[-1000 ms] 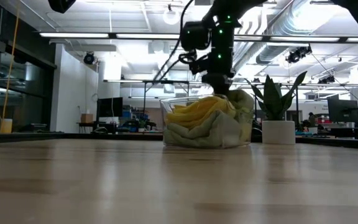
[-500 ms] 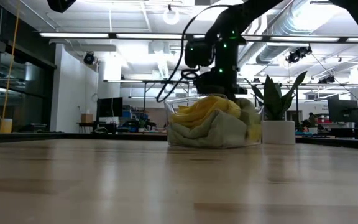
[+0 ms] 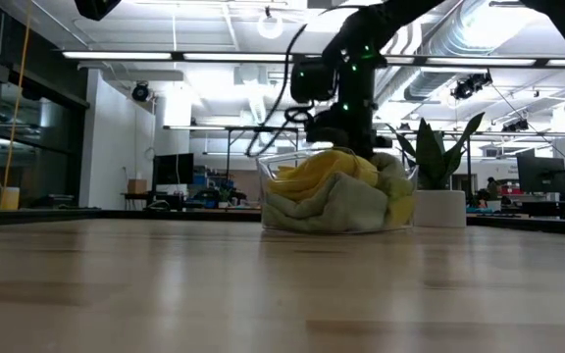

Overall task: Fold microfiber towels
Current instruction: Put the folded blue towel into the transparent bin, then return to Home Position

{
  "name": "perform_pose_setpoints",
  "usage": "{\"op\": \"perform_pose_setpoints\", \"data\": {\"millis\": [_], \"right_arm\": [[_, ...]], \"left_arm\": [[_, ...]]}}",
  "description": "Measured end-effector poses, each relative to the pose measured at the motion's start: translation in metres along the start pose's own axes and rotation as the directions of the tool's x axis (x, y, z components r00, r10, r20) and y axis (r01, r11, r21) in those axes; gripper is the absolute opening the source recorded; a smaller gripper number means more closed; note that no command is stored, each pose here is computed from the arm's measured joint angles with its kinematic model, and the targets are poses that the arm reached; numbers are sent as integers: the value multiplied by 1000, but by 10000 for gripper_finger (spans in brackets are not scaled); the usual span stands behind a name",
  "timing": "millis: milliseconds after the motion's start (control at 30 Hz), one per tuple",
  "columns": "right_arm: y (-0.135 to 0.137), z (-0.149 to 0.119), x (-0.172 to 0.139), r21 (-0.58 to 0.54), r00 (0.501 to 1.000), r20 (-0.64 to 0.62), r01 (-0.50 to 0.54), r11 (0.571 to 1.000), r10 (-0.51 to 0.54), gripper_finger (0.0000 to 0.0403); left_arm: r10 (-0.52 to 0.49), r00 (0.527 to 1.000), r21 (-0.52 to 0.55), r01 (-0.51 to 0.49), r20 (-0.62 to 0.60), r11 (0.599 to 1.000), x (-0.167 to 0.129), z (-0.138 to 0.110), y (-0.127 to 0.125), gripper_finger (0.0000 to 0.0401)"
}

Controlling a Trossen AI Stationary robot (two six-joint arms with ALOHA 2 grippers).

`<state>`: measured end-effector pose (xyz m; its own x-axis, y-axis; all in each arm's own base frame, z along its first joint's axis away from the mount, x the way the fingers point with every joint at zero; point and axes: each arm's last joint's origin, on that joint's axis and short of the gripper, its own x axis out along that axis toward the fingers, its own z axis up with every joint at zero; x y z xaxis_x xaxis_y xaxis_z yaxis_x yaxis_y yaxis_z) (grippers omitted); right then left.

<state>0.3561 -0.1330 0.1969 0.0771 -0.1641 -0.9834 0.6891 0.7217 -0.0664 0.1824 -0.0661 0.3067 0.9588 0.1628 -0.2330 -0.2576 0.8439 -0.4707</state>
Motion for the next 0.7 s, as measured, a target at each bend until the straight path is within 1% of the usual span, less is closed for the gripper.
{"op": "perform_pose_setpoints", "data": {"millis": [67,233,333,400,533,633,700], "right_arm": [[0,3,-7,-18,1000,2,2,1000,-2,84],[-2,10,-36,-112,998,14,66,992,-64,183],[-3,16,-58,-158,997,56,62,985,-54,221],[-4,18,-72,-186,995,92,55,981,-38,234],[0,11,-95,-254,986,167,34,967,9,239],[3,-7,-108,-282,965,250,-1,959,74,240],[6,-26,-116,-282,933,328,-54,958,149,240]], "left_arm": [[2,1000,2,-2,-2,1000,0,0,0,0],[3,1000,6,-3,-1,1000,0,0,0,0],[6,1000,22,-6,2,1000,0,0,0,0],[8,1000,32,-8,3,999,0,0,0,0],[9,1000,52,-9,3,999,0,0,0,0],[11,1000,75,-11,0,997,0,0,1,0],[10,1000,95,-10,1,995,0,0,1,0]]}}
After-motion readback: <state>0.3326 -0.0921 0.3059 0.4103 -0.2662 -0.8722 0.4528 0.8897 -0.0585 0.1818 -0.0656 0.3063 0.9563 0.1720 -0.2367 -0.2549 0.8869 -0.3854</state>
